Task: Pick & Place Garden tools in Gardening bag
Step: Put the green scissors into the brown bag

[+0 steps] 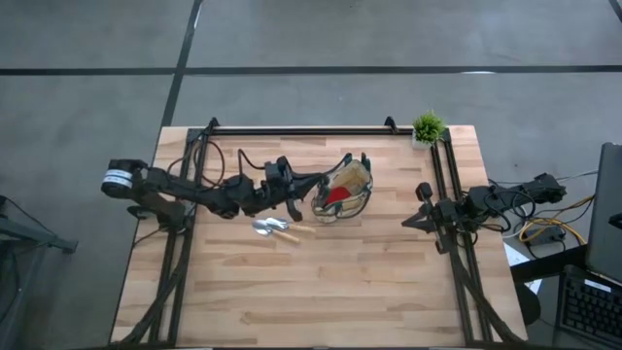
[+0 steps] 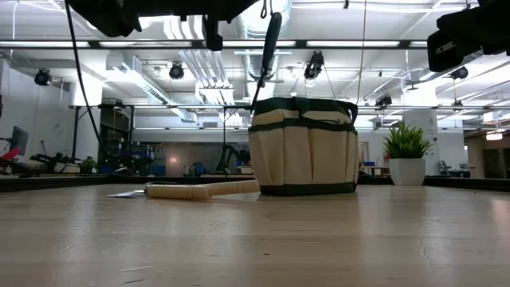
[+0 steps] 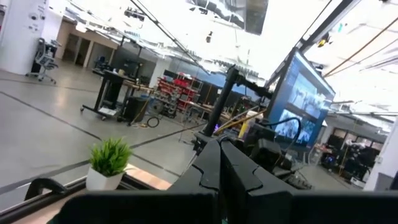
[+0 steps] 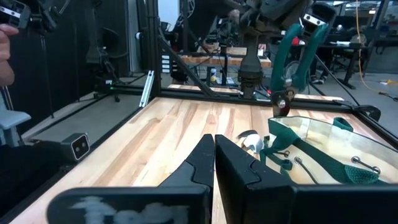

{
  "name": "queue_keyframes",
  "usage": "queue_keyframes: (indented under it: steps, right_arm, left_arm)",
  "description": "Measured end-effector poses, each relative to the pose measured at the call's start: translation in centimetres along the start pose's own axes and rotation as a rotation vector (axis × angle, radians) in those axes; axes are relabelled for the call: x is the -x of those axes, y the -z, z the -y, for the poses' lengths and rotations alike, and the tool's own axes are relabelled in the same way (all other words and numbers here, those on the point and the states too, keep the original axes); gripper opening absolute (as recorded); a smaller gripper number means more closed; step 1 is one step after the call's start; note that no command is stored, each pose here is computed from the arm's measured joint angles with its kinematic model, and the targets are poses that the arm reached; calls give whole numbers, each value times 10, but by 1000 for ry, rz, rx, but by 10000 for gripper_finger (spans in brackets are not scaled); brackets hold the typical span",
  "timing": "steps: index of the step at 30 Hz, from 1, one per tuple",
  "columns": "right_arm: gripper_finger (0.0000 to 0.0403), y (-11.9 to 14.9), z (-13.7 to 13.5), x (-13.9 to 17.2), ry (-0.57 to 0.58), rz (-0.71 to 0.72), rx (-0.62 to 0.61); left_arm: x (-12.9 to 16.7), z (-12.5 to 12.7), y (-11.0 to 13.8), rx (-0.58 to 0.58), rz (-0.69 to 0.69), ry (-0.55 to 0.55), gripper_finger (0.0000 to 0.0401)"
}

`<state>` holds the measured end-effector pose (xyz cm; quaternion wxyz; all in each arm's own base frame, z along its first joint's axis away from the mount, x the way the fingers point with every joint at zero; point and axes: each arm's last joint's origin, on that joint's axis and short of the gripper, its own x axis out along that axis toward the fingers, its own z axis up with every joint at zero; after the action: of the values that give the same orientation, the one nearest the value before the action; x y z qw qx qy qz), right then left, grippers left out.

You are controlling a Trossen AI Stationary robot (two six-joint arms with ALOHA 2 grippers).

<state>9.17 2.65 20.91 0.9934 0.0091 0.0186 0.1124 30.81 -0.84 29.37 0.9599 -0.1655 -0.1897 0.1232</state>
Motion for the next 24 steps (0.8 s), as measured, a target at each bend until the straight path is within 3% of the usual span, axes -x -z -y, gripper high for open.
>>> queue_keyframes:
  steps: [24]
  right_arm:
    - [8, 0, 0, 0, 0, 0, 2]
  left_arm:
    - [-42, -10, 37, -69, -17, 30, 0]
